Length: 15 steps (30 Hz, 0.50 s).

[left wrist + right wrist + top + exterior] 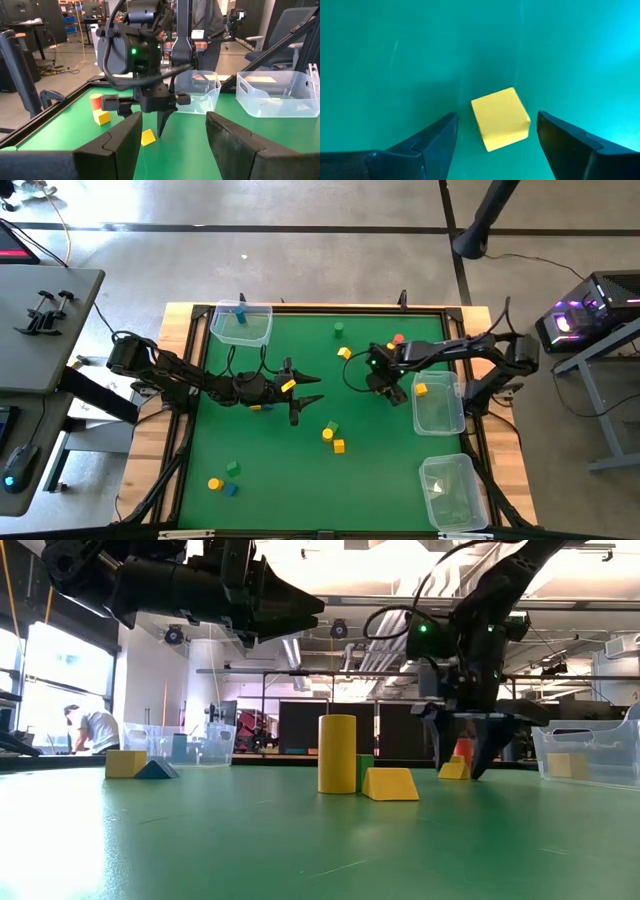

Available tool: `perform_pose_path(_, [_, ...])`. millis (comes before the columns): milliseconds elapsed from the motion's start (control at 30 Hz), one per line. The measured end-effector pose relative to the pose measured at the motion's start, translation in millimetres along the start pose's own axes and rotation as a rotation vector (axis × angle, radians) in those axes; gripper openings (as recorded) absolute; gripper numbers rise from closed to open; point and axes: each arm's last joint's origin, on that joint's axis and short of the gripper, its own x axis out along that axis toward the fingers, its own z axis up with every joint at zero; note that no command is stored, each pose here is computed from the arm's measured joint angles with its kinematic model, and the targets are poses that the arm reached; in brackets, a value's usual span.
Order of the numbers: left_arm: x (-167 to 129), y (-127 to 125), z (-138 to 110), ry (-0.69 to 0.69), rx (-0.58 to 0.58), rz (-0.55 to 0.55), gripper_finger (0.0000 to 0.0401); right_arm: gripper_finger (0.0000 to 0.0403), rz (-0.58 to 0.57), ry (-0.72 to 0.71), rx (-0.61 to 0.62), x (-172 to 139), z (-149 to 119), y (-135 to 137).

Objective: Sort blocks by size
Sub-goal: Put the middle yellow triangular block into the bottom transparent bin

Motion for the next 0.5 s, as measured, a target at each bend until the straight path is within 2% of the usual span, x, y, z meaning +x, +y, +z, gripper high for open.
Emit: perform_pose_path(500, [0.0,0.0,0.0,0.0,0.0,0.0,0.0207,0.0263,0.035,0.019,-0.06,10.6,-0.5,-0.4])
